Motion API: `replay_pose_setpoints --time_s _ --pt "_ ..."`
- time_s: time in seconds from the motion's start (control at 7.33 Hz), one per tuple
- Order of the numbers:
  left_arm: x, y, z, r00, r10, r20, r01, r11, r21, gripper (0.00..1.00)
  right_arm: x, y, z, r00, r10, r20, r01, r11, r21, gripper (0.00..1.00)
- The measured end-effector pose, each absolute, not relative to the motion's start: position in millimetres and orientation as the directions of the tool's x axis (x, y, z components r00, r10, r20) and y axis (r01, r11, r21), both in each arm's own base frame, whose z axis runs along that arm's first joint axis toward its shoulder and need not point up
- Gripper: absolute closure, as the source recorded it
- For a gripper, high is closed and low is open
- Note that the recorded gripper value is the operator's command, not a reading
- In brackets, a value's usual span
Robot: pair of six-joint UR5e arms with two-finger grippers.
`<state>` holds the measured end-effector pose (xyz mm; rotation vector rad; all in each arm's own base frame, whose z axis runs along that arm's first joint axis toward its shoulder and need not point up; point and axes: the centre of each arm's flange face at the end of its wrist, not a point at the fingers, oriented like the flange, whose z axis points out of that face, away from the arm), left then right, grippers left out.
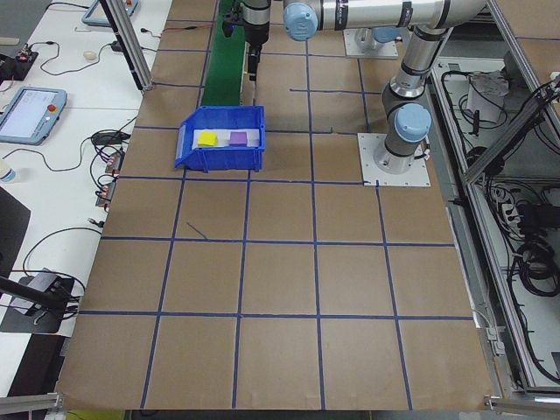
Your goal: Move block left to right into plate
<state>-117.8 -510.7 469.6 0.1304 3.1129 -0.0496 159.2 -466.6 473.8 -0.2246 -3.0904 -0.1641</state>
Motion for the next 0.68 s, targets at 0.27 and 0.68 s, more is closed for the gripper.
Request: replay_pose_setpoints --time_s 0.27,0.68 --pt "-113 -496 477 -0.997 0.069 -0.022 0.068 0.997 0.034 0.00 159 -467 474 -0.989 0.142 0.046 0.146 0.984 0.103 0.00" --pt "-64 -509 461 -1.000 -0.002 -0.010 -0.003 0.999 0.051 0.00 159 -467 474 -0.989 0.142 0.046 0.146 0.984 0.103 0.00"
